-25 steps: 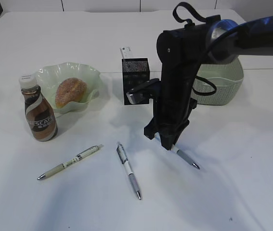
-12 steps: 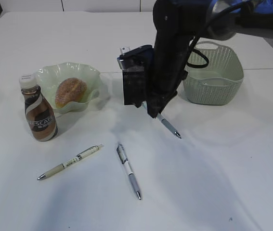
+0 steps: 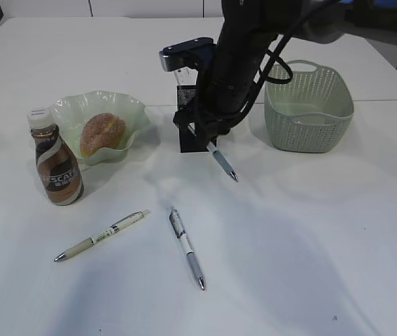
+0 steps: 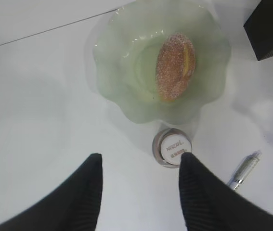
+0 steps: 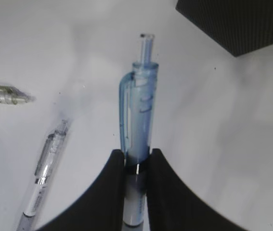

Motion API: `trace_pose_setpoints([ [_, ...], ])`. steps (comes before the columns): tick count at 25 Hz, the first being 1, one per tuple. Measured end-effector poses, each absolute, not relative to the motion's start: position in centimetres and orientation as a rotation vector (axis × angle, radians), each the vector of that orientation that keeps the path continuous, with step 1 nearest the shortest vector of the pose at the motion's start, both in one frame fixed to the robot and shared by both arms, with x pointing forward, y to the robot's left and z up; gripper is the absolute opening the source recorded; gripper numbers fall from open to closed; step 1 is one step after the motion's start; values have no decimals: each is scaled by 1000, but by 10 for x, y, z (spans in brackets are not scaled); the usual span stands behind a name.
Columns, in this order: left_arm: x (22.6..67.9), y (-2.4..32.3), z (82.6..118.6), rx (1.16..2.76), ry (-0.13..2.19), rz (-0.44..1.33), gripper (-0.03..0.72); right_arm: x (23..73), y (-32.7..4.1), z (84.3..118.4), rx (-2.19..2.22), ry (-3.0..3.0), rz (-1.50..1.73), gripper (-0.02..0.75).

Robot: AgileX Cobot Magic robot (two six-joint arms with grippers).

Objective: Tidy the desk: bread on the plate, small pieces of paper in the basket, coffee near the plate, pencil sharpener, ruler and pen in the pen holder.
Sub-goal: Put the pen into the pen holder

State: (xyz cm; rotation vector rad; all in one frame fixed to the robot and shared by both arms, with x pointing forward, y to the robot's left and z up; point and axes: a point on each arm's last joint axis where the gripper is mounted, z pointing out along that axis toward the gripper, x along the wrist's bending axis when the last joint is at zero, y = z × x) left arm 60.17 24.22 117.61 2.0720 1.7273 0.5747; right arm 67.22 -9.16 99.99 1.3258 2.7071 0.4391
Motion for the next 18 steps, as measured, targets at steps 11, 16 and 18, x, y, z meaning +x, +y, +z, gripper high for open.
trace_pose_setpoints([
  [11, 602, 242, 1176, 2072, 1727, 575, 356, 686, -84, 1012, 1282, 2547, 673, 103],
  [16, 602, 243, 1176, 2075, 1729, 583, 356, 696, -83, 1021, 1221, 2424, 780, 103],
  [18, 602, 243, 1176, 2076, 1730, 586, 356, 698, -82, 1022, 1199, 2384, 818, 103],
])
